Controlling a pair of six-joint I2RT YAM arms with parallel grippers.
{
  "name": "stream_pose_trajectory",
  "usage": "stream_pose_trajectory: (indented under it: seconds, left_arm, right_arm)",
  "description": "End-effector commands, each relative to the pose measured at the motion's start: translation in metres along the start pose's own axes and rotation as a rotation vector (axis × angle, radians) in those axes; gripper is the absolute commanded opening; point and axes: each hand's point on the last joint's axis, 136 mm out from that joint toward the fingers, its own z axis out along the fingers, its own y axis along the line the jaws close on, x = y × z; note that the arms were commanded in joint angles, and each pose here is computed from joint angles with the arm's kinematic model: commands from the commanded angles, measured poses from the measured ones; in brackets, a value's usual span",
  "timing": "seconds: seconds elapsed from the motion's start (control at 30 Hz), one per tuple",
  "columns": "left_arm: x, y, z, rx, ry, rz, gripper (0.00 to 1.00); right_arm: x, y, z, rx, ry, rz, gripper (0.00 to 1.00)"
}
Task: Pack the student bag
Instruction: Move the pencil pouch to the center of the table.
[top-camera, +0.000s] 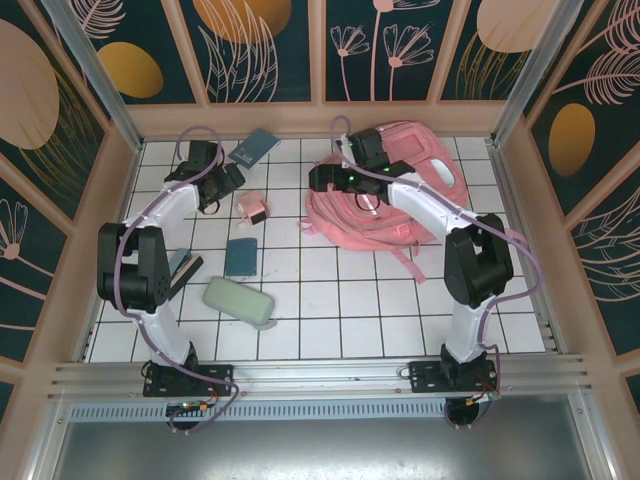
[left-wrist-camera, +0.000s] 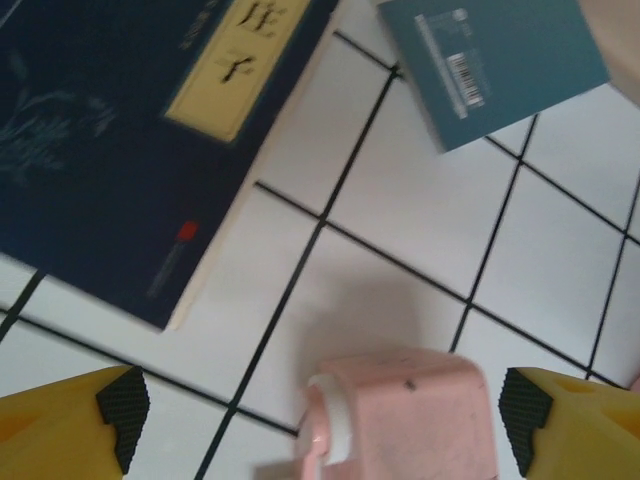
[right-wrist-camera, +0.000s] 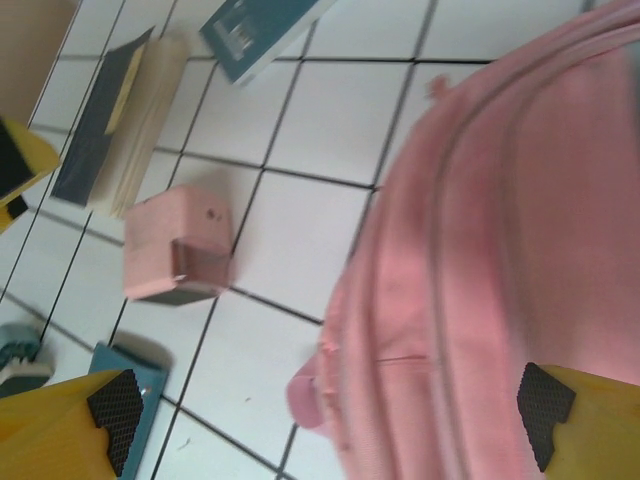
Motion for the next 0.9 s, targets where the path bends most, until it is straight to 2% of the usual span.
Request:
stream_pose_trajectory:
  seconds: [0.0, 0.23, 0.47, 0.73, 0.87]
  left_arm:
    - [-0.005, 0.02, -0.023, -0.034, -0.029, -0.048, 0.97]
    - [-0.018, 0.045, -0.069, -0.067, -0.104, -0.109, 0.98]
    - [-0.024, 0.059, -0.105, -0.081, -0.16, -0.123, 0.98]
    - [-0.025, 0.067, -0.138, -0.078, -0.201, -0.145, 0.99]
    - [-0.024, 0.067, -0.148, -0.066, -0.214, -0.15, 0.98]
  right_arm:
    - [0.024, 0.046, 0.004, -0.087, 0.033, -0.147, 0.99]
    - [0.101, 0.117, 0.032, -0.139, 0.153, -0.36, 0.99]
    - [0.176, 0.17, 0.052, -0.181, 0.26, -0.497, 0.99]
    - [0.243, 0.197, 0.063, -0.211, 0.354, -0.577, 0.99]
    - [0.268, 0.199, 0.068, -0.198, 0.398, -0.623, 0.99]
